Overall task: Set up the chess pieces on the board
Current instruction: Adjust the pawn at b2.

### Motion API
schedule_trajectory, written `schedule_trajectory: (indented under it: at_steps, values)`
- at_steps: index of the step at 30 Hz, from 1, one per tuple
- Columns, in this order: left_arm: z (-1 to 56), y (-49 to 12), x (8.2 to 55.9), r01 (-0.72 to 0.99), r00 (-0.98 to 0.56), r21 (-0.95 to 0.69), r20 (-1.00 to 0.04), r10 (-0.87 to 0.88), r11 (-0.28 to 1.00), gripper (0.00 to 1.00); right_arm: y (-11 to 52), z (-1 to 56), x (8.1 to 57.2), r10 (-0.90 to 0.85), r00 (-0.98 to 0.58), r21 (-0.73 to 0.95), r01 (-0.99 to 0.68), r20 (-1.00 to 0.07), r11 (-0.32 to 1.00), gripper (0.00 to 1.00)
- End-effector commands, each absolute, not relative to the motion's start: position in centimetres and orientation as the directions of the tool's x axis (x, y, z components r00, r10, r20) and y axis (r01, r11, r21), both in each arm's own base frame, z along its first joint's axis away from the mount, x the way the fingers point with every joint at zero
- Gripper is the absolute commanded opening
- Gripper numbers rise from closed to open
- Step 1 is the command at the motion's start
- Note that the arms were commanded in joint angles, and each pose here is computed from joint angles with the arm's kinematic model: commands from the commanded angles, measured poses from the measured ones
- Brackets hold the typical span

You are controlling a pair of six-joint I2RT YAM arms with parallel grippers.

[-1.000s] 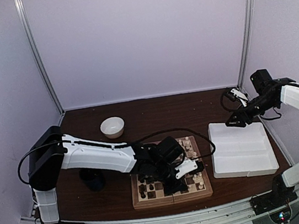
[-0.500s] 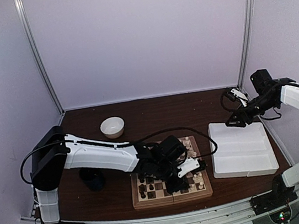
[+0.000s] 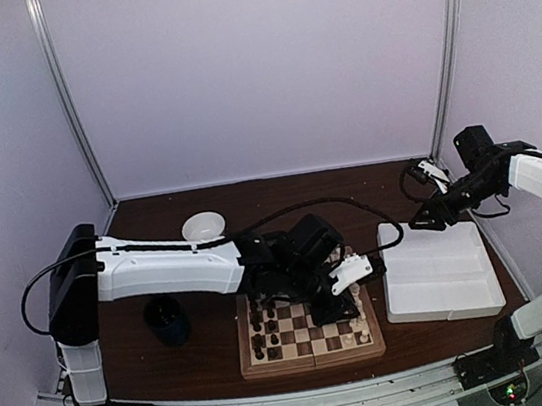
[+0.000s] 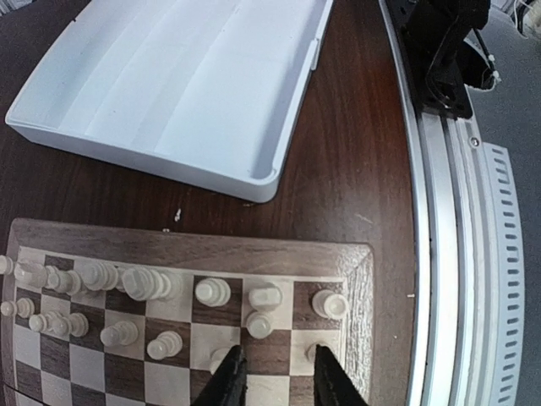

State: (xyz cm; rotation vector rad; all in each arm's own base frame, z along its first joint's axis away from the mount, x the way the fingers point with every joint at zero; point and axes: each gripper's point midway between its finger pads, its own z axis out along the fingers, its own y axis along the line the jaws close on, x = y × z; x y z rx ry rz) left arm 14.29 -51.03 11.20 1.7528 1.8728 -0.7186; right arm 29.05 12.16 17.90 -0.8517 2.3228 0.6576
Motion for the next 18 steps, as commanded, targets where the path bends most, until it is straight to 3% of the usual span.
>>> schedule_trajectory:
  at_steps: [1,9,18]
  values:
    - [10.4,-51.8,15.2,0.997,-0.068,-0.06,-0.643,0.763,0.038,0.28,11.9,18.5,29.0,-0.416,-0.615,0.224,-0.702,-0.67,0.677,0.5]
    - [9.6,-52.0,15.9,0.997,-0.058,-0.076,-0.619,0.783,0.014,0.32,11.9,18.6,28.9,-0.417,-0.612,0.222,-0.703,-0.672,0.675,0.5]
    - [8.6,-52.3,15.6,0.995,-0.037,-0.1,-0.601,0.798,-0.029,0.3,11.9,18.4,29.0,-0.418,-0.613,0.223,-0.704,-0.67,0.674,0.5]
